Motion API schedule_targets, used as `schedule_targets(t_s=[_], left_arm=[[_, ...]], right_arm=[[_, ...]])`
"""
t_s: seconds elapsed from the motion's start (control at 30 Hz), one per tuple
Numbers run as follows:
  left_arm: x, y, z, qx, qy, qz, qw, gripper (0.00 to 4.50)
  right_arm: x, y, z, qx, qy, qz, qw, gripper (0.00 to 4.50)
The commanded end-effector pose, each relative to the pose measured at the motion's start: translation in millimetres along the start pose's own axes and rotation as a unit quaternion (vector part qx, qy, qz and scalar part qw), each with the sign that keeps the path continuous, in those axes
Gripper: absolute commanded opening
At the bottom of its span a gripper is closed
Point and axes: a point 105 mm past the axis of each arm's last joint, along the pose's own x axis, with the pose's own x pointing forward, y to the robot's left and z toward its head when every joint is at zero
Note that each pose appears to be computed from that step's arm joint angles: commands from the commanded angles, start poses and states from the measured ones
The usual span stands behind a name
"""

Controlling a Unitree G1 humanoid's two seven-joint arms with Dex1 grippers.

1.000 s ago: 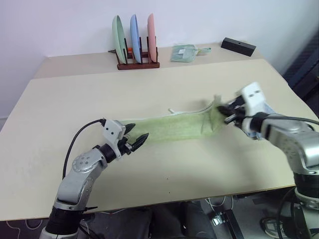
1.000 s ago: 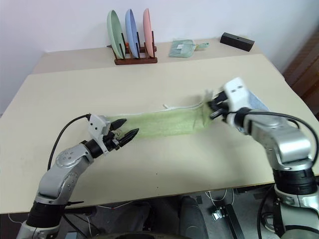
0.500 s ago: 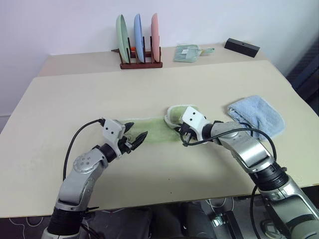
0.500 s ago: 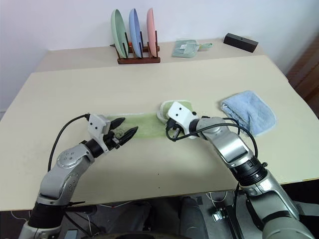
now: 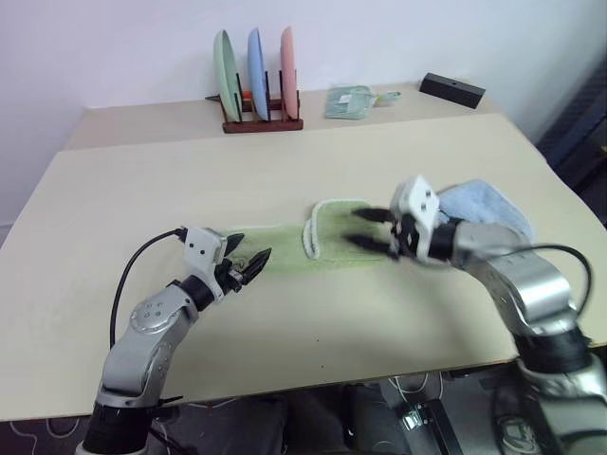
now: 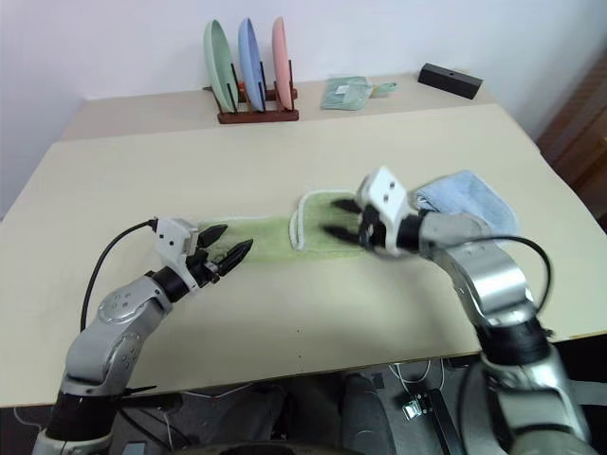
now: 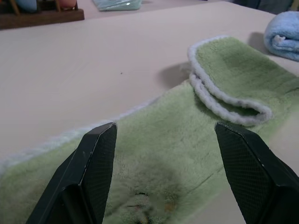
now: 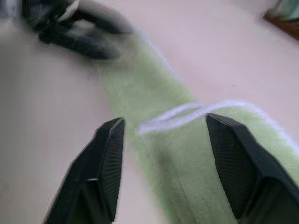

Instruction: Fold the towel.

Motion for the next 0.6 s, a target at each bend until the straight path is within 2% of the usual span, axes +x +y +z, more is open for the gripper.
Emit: schedule_targets(t_s=[0.03, 0.07, 0.13, 0.3, 0.43, 0.53, 0.6], left_arm=[[-8.2, -1.7, 9.9, -0.007, -0.014, 0.010, 1.000, 3.42], [-11.4, -4.7, 7.3, -0.010, -0.009, 0.009, 1.000, 3.42], [-16.9, -9.7, 3.0, -0.011, 0.001, 0.009, 1.000, 3.42], [-31.5, -9.6, -0.2, -0.021, 0.012, 0.034, 0.999, 3.42], [-42.6, -9.1, -6.9, -0.045, 0.021, 0.058, 0.997, 3.42], [-49.6, -11.0, -14.1, -0.066, 0.032, 0.075, 0.995, 3.42], [-53.6, -11.0, -18.4, -0.096, 0.034, 0.091, 0.991, 3.42]], right_arm=[[14.3, -12.4, -11.4, 0.004, 0.003, -0.039, 0.999, 0.40], [22.3, -9.2, -26.3, 0.016, 0.014, -0.039, 0.999, 0.04], [33.8, -0.5, -50.0, 0.030, 0.030, -0.031, 0.999, 0.04], [43.6, 11.6, -75.6, 0.047, 0.043, -0.019, 0.998, 0.04], [41.3, 17.5, -99.1, 0.008, 0.090, -0.012, 0.996, 0.04], [40.8, 15.1, -87.4, 0.024, 0.058, -0.018, 0.998, 0.04], [38.9, 13.7, -65.7, 0.044, 0.012, -0.012, 0.999, 0.55]])
